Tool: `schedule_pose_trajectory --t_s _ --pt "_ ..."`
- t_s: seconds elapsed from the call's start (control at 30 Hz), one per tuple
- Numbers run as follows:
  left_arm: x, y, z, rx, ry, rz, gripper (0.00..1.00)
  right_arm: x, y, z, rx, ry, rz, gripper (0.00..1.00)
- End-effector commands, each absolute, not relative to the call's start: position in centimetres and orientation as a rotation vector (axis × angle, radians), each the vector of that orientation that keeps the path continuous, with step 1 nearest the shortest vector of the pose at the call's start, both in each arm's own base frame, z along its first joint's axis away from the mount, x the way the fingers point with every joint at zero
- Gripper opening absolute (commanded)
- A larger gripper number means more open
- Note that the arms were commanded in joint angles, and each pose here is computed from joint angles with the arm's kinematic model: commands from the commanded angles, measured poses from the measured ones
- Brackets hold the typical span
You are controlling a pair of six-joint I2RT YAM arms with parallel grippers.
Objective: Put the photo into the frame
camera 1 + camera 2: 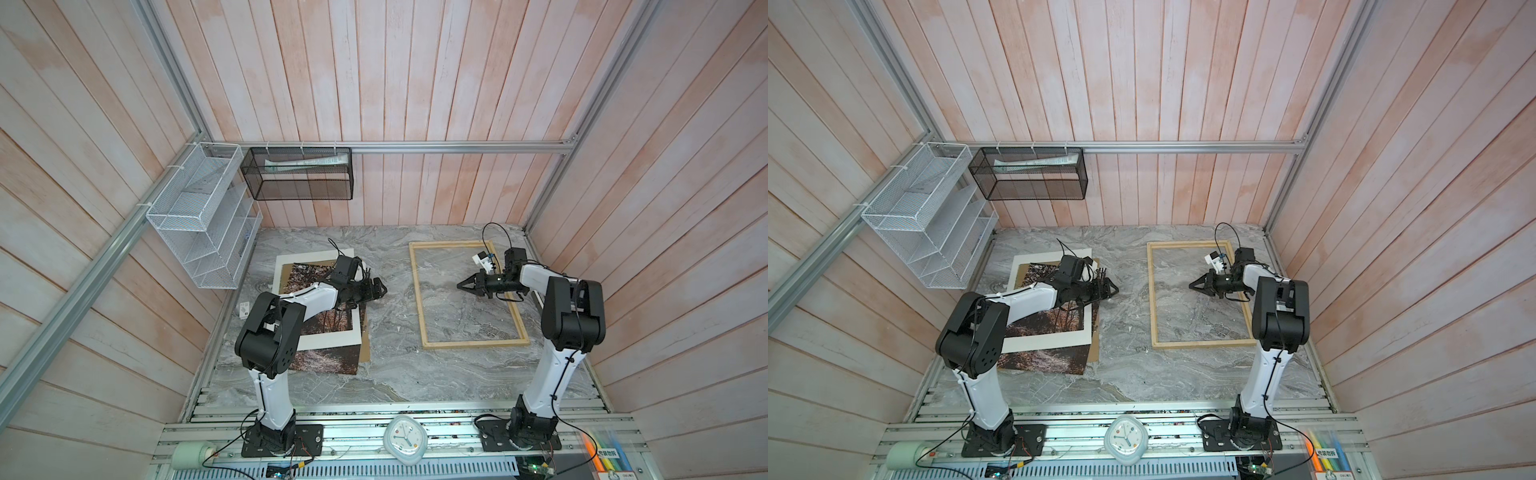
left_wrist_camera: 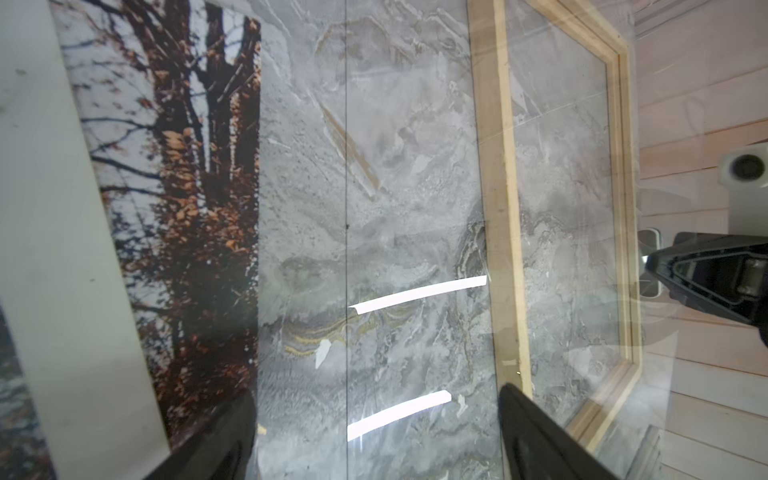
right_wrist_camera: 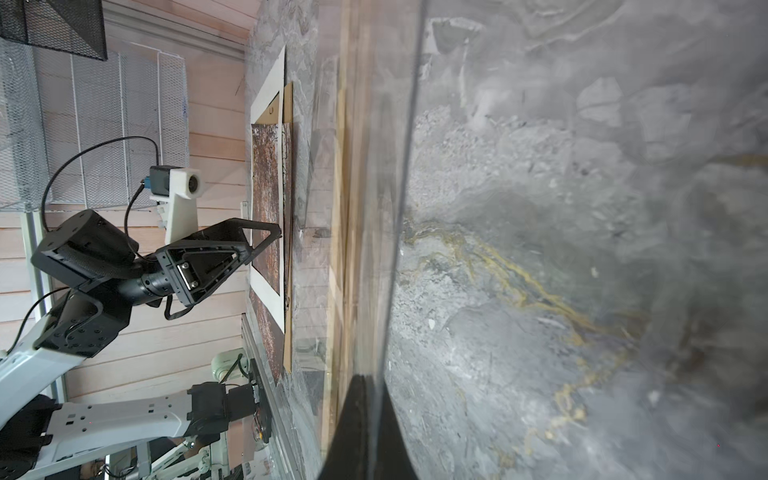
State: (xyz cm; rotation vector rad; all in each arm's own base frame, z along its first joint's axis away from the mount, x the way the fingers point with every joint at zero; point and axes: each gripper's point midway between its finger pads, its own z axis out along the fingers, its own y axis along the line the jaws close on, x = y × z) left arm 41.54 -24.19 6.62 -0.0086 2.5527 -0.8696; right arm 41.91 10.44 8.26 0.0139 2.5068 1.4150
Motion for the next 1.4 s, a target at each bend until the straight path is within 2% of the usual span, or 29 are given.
schedule_pose_trajectory --t_s 0.0,0.33,0.97,1.37 --pt "42.0 -25.2 6.7 0.03 2.535 -0.901 0.92 42.6 8.7 7.2 0.033 2.537 1.335 0.0" --pt "41.1 -27.5 5.1 0.07 2.56 -0.988 0.92 42.7 7.7 5.2 0.106 2.559 1.312 0.09" --pt "39.6 -30.9 4.4 0.118 2.586 -1.051 0.91 41.7 8.7 3.9 0.202 2.459 1.423 0.38" --pt "38.1 -32.8 4.6 0.156 2.591 -1.084 0.91 41.8 8.9 5.5 0.275 2.361 1.473 0.41"
